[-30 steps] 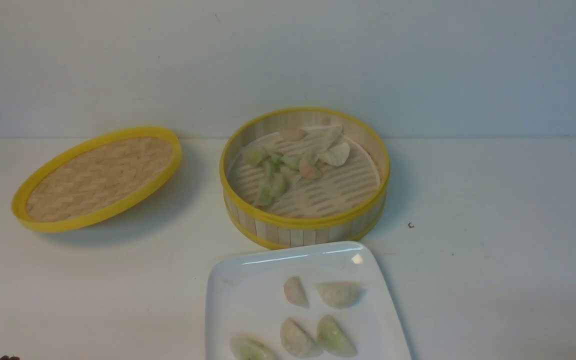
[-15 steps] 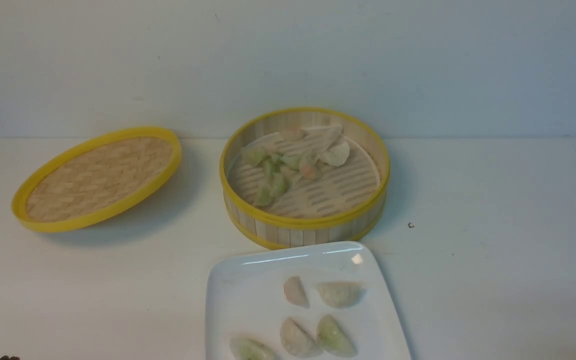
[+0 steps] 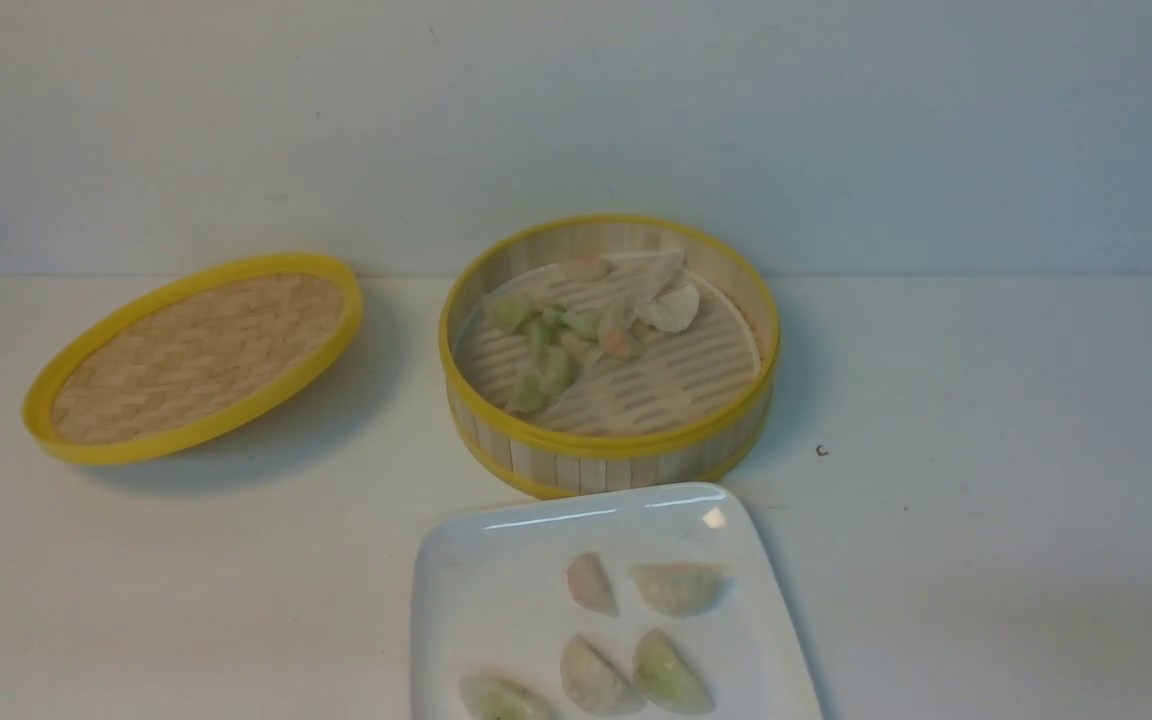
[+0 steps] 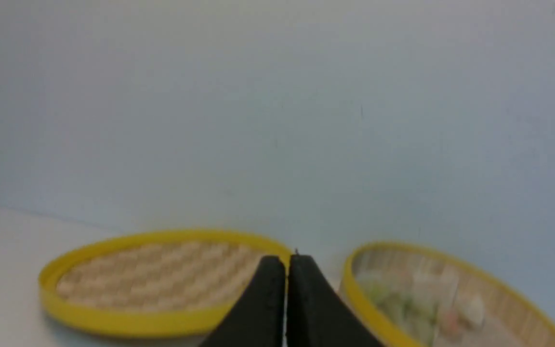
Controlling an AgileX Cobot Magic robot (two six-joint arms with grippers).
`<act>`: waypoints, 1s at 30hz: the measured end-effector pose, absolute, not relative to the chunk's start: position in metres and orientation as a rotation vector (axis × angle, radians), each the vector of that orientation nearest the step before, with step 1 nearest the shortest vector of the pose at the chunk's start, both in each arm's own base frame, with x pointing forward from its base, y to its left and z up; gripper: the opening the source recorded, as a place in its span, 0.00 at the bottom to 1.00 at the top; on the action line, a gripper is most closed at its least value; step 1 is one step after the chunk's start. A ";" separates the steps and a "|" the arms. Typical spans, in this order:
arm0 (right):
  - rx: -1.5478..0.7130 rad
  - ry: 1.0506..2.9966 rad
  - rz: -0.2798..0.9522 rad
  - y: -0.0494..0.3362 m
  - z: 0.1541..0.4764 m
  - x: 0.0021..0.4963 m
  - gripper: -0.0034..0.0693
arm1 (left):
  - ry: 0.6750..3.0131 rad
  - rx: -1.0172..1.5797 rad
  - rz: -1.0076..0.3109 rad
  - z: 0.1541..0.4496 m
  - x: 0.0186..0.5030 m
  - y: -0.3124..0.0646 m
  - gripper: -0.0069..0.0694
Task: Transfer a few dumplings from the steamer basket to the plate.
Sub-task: Use the left arm to grab a dumpling from the steamer
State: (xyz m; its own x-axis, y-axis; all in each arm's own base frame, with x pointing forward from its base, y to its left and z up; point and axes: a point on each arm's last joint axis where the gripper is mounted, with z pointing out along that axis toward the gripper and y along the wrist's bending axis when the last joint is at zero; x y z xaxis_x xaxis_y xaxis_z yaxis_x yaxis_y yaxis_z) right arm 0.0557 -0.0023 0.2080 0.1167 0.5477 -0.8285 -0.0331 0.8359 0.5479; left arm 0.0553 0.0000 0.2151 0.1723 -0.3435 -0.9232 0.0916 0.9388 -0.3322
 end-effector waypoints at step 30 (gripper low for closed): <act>0.202 1.958 0.456 0.022 0.377 0.090 0.03 | 2.118 -0.164 -0.360 0.357 0.181 -0.025 0.08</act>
